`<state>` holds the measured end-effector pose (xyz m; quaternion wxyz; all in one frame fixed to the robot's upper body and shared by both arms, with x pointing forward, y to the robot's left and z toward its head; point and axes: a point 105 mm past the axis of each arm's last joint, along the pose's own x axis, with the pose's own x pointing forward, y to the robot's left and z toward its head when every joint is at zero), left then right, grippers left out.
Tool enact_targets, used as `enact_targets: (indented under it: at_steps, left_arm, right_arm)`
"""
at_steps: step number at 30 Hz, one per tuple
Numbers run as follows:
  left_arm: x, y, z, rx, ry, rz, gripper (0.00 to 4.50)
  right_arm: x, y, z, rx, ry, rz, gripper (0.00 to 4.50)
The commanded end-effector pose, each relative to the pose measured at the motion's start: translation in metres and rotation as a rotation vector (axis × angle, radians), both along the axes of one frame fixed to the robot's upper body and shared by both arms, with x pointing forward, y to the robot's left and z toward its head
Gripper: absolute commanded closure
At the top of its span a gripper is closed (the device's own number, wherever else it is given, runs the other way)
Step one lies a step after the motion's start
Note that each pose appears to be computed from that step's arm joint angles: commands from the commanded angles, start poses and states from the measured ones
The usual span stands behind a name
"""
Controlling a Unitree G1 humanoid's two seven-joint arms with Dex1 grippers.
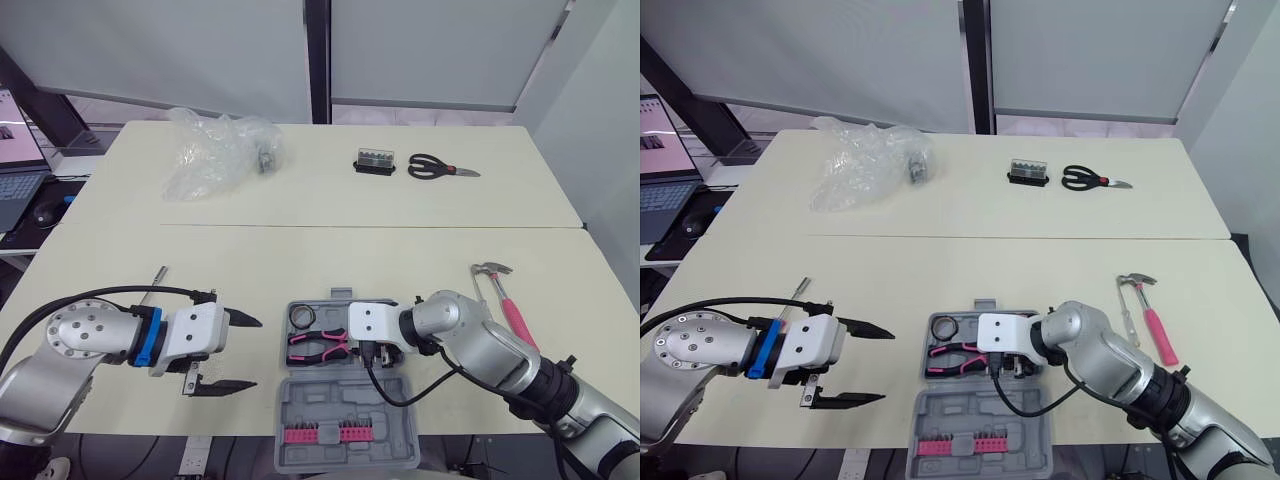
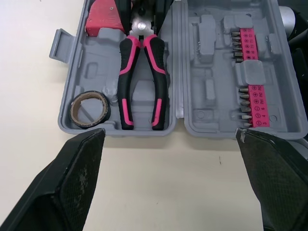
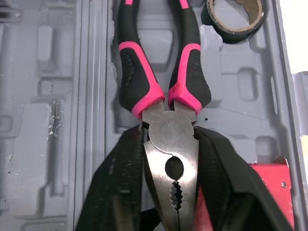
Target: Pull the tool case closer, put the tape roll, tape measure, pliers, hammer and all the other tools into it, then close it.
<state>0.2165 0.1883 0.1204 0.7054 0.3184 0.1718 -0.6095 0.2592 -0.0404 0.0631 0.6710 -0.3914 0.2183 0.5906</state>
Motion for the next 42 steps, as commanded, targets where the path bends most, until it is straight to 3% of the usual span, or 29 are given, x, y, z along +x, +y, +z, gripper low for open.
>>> enact_targets:
  at_steps: [1, 5, 8, 14, 25, 32, 36, 39, 42]
  left_arm:
    - [0.000, -0.005, 0.004, -0.002, -0.027, -0.019, 0.00]
    - [0.001, -0.004, 0.004, -0.002, -0.031, -0.010, 0.00]
    - [0.001, -0.004, 0.004, -0.005, -0.032, -0.006, 0.00]
    - [0.003, -0.005, 0.006, -0.032, -0.045, 0.008, 0.00]
    - [0.001, -0.006, 0.001, -0.045, -0.040, 0.020, 0.00]
    - [0.001, -0.004, -0.002, -0.050, -0.039, 0.031, 0.00]
    - [0.001, -0.001, -0.006, -0.052, -0.036, 0.045, 0.00]
    - [0.001, 0.000, -0.008, -0.064, -0.039, 0.064, 0.00]
    - [0.004, 0.005, -0.009, -0.097, -0.044, 0.112, 0.00]
  right_arm:
    - [-0.003, 0.001, 0.016, 0.052, 0.002, 0.033, 1.64]
    - [-0.007, 0.002, 0.037, 0.129, 0.011, 0.080, 0.60]
    - [0.000, 0.012, 0.050, 0.226, -0.063, 0.112, 0.60]
    - [0.004, 0.022, 0.038, 0.273, -0.042, 0.111, 2.14]
    - [0.014, 0.030, -0.003, 0.216, -0.026, 0.057, 4.42]
    - [0.007, 0.013, -0.043, 0.086, 0.020, 0.060, 4.46]
    - [0.007, 0.010, -0.051, 0.060, 0.006, 0.063, 4.46]
    - [0.010, 0.019, -0.038, 0.140, -0.037, 0.068, 4.46]
    - [0.017, 0.029, -0.003, 0.327, -0.116, 0.068, 4.46]
